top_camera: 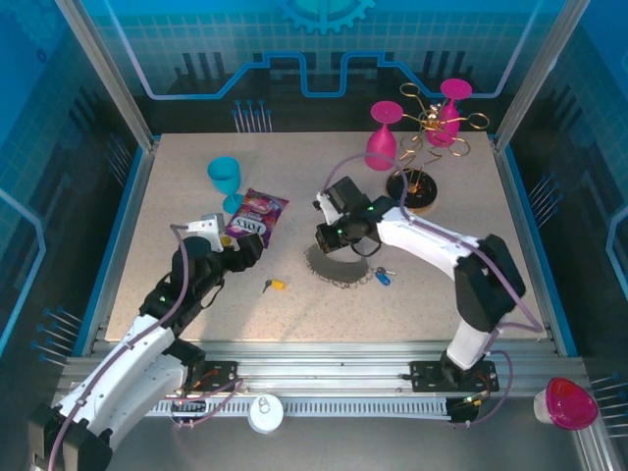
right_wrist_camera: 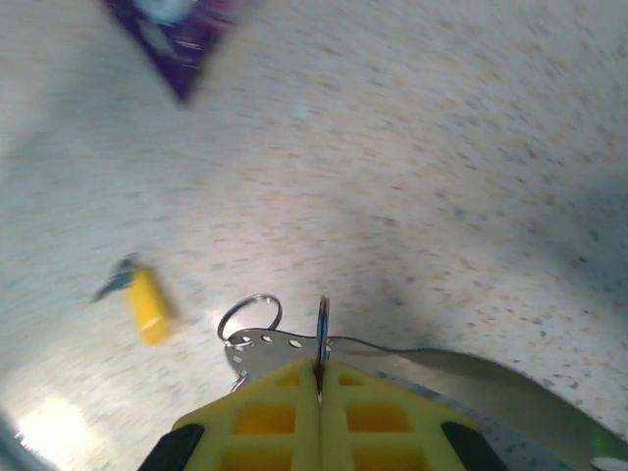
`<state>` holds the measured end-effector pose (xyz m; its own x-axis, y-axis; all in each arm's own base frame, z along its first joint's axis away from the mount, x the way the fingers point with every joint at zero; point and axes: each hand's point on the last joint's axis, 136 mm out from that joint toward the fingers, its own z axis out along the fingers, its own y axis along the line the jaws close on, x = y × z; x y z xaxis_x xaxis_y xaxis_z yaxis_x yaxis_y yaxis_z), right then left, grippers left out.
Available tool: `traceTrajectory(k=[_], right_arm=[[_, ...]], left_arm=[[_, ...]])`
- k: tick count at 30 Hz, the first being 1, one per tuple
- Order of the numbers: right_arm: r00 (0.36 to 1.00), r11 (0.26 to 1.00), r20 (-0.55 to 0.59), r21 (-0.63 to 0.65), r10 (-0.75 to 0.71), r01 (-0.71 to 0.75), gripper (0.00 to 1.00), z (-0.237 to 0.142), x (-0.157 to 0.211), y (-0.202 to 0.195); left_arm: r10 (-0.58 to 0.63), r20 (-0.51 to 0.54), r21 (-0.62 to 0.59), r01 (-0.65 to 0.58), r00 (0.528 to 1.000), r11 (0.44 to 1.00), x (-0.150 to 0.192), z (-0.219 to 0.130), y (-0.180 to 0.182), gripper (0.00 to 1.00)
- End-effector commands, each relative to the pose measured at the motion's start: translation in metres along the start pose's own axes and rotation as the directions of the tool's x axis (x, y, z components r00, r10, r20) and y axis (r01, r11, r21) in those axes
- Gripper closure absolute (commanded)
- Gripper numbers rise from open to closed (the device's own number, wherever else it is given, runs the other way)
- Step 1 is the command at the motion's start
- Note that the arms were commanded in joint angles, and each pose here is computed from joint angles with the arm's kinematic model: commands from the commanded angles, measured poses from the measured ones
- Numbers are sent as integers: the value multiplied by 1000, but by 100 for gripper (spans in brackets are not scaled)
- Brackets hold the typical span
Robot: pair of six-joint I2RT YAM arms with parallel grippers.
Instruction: Put the keys on the keyring
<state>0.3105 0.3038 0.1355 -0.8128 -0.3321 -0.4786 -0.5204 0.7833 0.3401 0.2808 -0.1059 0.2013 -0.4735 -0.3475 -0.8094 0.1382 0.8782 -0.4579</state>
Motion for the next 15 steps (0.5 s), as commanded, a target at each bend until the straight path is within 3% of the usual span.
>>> traceTrajectory(k=[1,7,11,15], right_arm=[[986,970,90,-189,-139,154,100,-21,-7,34],[946,899,237,-328,-220,291,100,-57,-8,60],[914,838,327,-405,-241,366,100,-73,-6,71],[890,802,380,-433,-251,411,100,-83,-7,80]], left_arm=[[175,45,193,-181,983,964,-20,-6,-44,19],[339,108,327,-355,935,876,-30,-19,-77,26],[491,103,404,-487,865,774,-18,-22,-91,29],[565,112,447,-550,817,706,-21,-27,-102,32]])
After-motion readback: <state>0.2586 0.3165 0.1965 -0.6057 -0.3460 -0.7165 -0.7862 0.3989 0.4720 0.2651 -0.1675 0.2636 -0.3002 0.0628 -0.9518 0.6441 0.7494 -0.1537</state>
